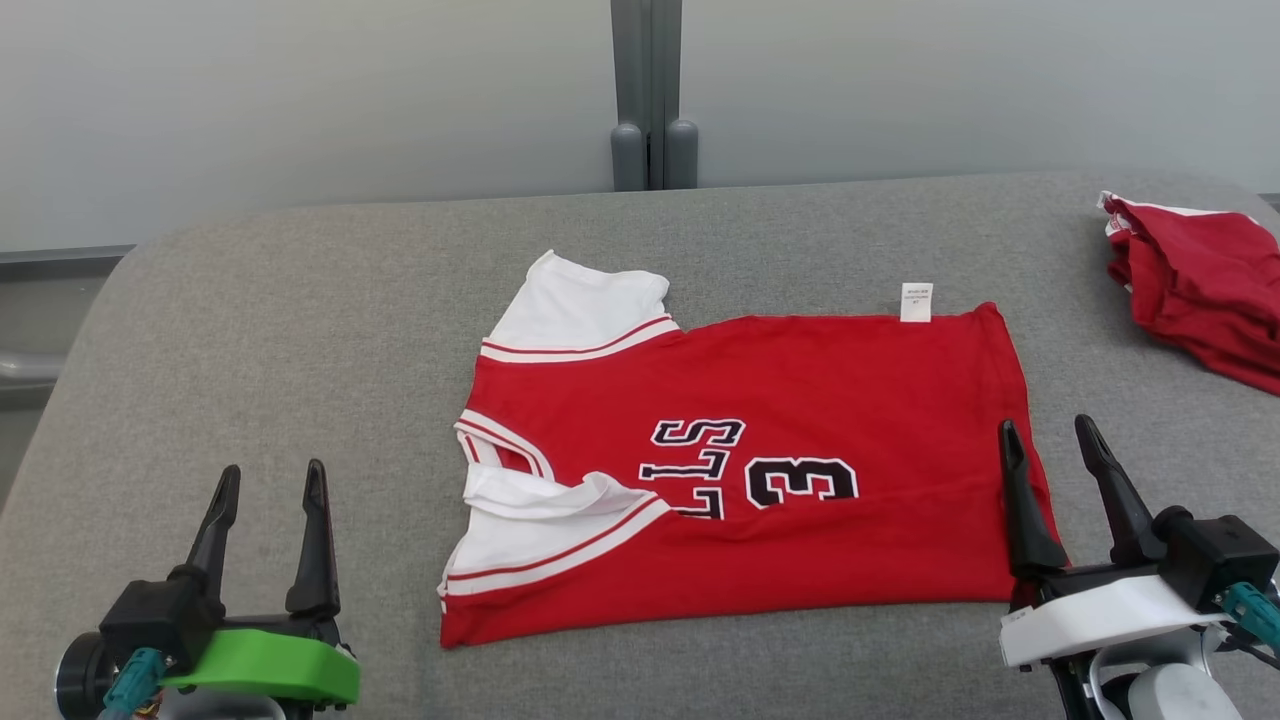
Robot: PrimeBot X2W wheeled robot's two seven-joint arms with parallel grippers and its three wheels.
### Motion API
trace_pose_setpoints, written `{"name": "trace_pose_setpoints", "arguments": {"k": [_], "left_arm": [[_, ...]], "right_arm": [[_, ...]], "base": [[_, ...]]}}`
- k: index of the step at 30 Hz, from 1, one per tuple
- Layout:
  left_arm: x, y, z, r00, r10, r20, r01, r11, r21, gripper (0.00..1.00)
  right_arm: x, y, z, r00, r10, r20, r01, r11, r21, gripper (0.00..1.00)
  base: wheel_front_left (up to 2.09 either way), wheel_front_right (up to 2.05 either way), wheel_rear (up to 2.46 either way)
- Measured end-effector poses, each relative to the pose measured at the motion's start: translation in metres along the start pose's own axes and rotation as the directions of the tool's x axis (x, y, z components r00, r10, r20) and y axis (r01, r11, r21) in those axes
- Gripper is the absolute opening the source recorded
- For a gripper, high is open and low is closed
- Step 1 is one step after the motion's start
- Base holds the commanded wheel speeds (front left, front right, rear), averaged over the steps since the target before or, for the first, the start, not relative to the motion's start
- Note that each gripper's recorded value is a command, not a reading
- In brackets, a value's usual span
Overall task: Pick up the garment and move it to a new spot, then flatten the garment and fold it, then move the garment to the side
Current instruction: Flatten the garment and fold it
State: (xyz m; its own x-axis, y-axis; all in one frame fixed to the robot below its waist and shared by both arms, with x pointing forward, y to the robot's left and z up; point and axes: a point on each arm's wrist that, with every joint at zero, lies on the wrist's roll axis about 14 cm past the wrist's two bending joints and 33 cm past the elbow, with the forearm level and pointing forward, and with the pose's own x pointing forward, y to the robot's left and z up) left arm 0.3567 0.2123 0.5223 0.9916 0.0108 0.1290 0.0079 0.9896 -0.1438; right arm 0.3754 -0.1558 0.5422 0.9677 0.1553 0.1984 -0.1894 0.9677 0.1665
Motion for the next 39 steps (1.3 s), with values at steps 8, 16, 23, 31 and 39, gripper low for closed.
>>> {"name": "trace_pose_setpoints", "arguments": {"k": [8, 16, 23, 31, 39], "left_arm": [[-0.002, 0.0, -0.007, 1.0, -0.011, -0.025, 0.012, 0.999, 0.033, 1.0], [-0.004, -0.001, -0.013, 0.999, -0.013, -0.051, 0.016, 0.999, 0.047, 1.0], [-0.002, 0.002, -0.007, 0.999, 0.001, -0.053, 0.001, 0.999, 0.053, 1.0], [0.0, 0.003, 0.0, 0.999, 0.005, -0.045, -0.003, 0.998, 0.063, 1.0], [-0.002, 0.003, -0.001, 0.999, 0.008, -0.047, -0.005, 0.998, 0.056, 1.0]], "right_arm": [[-0.002, -0.002, -0.004, 1.0, -0.002, -0.014, 0.002, 1.0, -0.021, 1.0], [-0.003, -0.003, -0.009, 0.999, -0.006, -0.032, 0.005, 0.999, -0.033, 1.0], [-0.003, -0.002, -0.01, 0.999, -0.006, -0.038, 0.005, 0.999, -0.035, 1.0], [-0.003, -0.001, -0.011, 0.999, -0.006, -0.044, 0.005, 0.999, -0.031, 1.0], [-0.005, -0.002, -0.014, 0.998, -0.009, -0.056, 0.008, 1.0, -0.03, 1.0]], "base": [[0.0, 0.0, 0.0], [0.0, 0.0, 0.0], [0.0, 0.0, 0.0], [0.0, 0.0, 0.0], [0.0, 0.0, 0.0]]}}
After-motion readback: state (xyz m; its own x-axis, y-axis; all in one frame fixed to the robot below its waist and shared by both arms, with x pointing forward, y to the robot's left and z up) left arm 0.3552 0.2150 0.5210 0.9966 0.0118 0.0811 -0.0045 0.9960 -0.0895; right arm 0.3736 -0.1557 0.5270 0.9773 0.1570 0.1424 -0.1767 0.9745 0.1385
